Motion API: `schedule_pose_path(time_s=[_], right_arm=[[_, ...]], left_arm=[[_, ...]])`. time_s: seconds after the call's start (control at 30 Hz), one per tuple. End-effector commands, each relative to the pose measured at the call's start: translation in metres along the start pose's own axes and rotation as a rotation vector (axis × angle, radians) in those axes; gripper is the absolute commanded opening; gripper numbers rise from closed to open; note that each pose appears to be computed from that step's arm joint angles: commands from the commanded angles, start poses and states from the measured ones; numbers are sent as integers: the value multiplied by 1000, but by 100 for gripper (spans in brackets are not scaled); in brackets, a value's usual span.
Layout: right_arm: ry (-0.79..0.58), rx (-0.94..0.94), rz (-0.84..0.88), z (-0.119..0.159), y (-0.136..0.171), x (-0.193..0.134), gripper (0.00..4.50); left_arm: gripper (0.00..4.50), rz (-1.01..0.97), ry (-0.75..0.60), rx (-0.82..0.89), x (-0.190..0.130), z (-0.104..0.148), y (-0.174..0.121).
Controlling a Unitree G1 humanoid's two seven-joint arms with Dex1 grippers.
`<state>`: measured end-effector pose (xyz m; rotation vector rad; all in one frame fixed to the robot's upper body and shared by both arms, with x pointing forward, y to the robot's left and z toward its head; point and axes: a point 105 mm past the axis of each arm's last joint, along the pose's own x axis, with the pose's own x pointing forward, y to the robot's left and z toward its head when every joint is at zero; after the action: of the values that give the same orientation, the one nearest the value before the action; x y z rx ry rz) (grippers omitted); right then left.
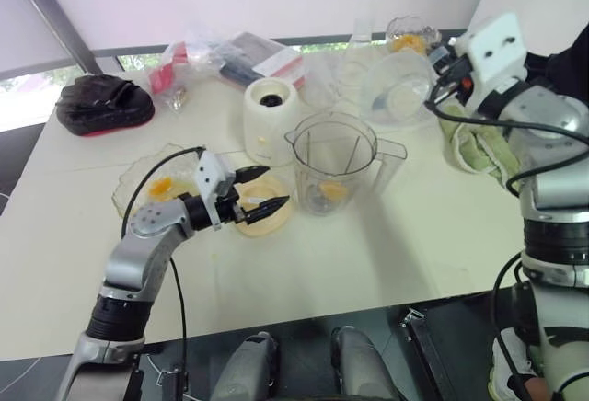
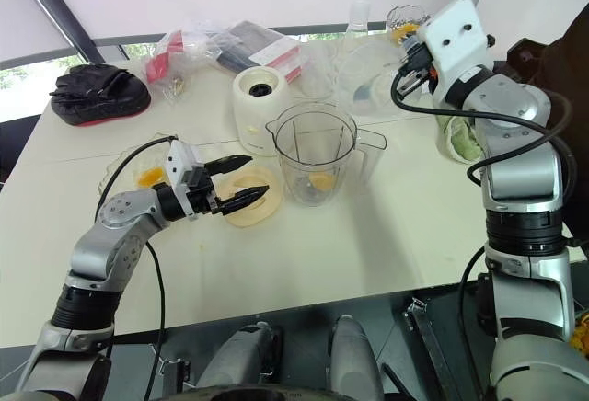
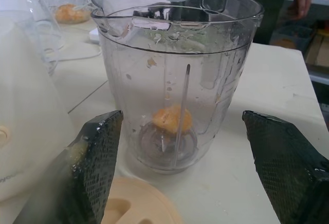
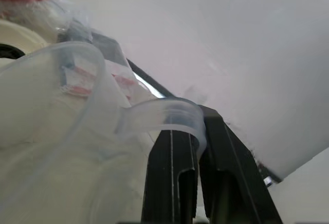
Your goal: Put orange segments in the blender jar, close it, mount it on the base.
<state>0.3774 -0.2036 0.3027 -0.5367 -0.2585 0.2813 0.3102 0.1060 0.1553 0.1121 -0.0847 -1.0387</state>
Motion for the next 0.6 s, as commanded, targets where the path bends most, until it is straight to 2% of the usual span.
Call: schedule_pose_path(time_s=[0.03, 0.17, 0.27, 0.47, 0.6], right_arm=[[-56, 285, -174, 11, -30, -11, 3], [-1, 506, -278, -13, -40, -21, 3], [41, 650, -397, -46, -45, -34, 3], [33, 919, -621, -105, -44, -60, 3], [40, 968, -699, -131, -39, -69, 3]], left_arm=[[389, -1, -7, 36, -1, 7, 1], [389, 0, -6, 34, -2, 7, 1], [389, 3, -10, 29, -3, 8, 1], [389, 8, -28, 21, -6, 11, -2], [389, -10, -33, 20, -7, 14, -7]])
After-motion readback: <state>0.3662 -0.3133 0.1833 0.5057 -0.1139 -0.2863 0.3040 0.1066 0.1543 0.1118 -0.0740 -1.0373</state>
